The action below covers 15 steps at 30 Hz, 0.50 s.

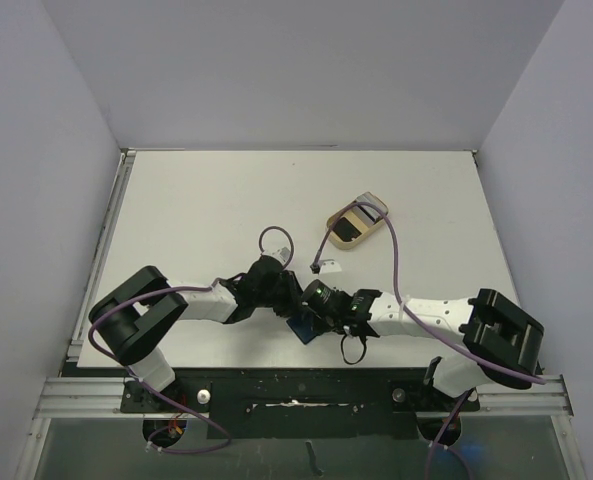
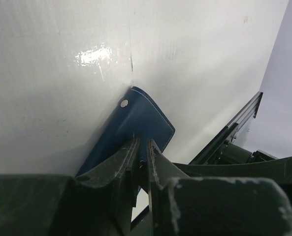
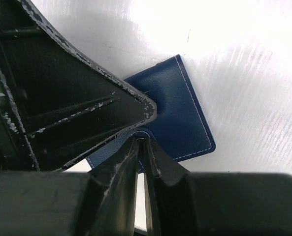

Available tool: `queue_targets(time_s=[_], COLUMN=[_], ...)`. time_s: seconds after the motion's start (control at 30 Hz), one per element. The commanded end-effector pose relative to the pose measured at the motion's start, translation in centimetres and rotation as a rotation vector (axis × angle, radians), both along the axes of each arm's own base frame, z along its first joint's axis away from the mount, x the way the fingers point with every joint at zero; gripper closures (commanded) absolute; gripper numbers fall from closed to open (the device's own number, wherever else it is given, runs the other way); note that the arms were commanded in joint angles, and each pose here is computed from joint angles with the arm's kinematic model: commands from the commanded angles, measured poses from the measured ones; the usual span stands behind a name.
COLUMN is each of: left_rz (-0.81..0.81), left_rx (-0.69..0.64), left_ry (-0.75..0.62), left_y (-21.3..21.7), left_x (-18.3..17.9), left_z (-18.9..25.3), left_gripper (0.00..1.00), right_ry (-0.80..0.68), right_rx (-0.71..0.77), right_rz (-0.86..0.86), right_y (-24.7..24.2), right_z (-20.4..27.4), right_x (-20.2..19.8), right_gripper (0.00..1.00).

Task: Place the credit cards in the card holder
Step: Close the card holder at the center of the board.

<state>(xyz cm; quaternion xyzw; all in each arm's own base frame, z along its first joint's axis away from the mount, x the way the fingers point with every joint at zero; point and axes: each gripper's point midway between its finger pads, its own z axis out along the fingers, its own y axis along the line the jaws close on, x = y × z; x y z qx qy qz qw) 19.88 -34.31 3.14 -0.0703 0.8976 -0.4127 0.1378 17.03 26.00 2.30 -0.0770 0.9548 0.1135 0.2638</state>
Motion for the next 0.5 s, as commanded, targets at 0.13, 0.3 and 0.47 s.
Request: queue_targets(time_s=[0.13,0.3,0.47], left_rz=[0.006,0.064,0.128], left_rx=[0.052,0.047,0.067], left_ry=[-0.012,-0.089,-0.218], left_y=[1.5,3.7,6.5], left_x=[0.6,3.1,5.7], left_z=[0.6,3.5,8.7], left_gripper=[0.84,0.69,0.49], right_ry=[0.109,-0.027,-0.159], right_rx=[-0.17,-0.103,-0.007], right_rz=[0.041,0.026,-0.019], right_y=[-3.2,-1.6,-1.2], right_z=[-3.1,1.7,7.3], right_x=[-2.1,0.5,2.3], right_gripper=[0.87,0.74,0.54])
